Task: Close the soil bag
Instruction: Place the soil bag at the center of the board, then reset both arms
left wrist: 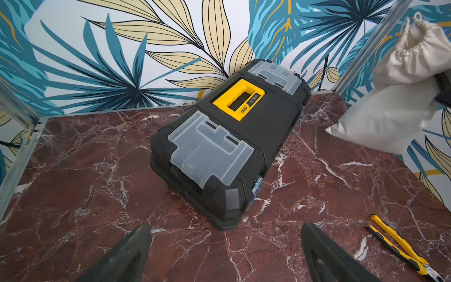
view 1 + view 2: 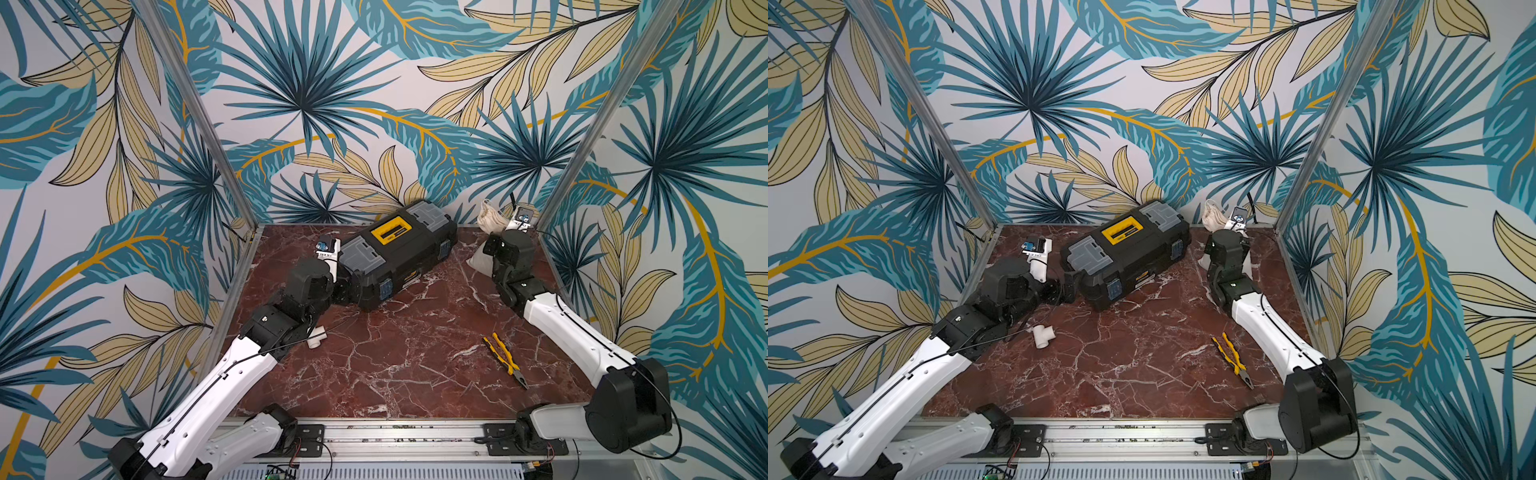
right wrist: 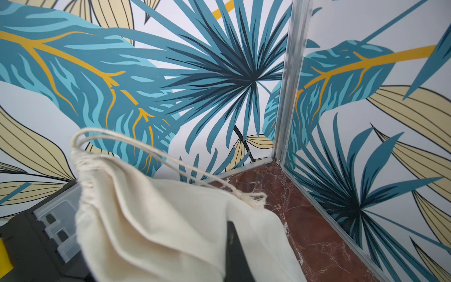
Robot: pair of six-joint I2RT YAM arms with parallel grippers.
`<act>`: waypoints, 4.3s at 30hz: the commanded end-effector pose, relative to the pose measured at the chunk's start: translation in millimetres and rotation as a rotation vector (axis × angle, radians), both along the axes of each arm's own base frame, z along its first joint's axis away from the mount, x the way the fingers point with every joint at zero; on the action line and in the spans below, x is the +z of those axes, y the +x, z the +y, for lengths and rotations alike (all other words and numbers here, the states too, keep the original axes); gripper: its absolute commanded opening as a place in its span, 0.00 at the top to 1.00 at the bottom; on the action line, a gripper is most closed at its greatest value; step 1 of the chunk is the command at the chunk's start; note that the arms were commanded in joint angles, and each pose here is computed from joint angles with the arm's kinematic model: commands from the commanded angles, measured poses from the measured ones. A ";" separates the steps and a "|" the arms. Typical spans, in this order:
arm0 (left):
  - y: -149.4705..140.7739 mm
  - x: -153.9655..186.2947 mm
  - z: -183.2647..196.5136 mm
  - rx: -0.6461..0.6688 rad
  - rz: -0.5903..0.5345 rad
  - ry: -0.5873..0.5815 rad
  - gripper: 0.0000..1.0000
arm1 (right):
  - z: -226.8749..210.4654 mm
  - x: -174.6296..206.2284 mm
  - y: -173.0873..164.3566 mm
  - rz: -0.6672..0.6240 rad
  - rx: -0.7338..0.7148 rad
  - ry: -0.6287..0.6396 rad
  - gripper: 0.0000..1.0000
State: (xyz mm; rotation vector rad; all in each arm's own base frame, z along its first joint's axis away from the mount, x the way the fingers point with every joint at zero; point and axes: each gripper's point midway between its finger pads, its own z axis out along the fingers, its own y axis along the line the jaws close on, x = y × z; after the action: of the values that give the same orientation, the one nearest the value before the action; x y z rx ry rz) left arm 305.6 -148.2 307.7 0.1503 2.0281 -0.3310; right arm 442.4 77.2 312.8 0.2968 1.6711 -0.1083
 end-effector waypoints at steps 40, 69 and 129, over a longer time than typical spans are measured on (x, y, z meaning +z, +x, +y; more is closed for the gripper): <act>22.9 -26.7 -16.4 -0.029 0.036 0.034 0.00 | 109.4 -140.2 -0.8 0.230 0.477 0.390 0.84; 37.9 -44.4 -0.2 0.044 0.064 0.022 0.00 | 130.2 -74.0 -79.1 0.388 0.861 0.169 0.01; 99.5 -106.4 139.6 0.215 -0.281 0.068 0.00 | -95.6 -156.0 -37.6 0.026 0.245 -0.003 0.01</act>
State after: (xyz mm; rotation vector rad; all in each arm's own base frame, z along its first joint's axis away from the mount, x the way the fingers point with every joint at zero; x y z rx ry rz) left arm 397.0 -12.1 183.1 -0.0276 1.8720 -0.1296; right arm 405.8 -16.2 144.6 0.1023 1.8011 0.0882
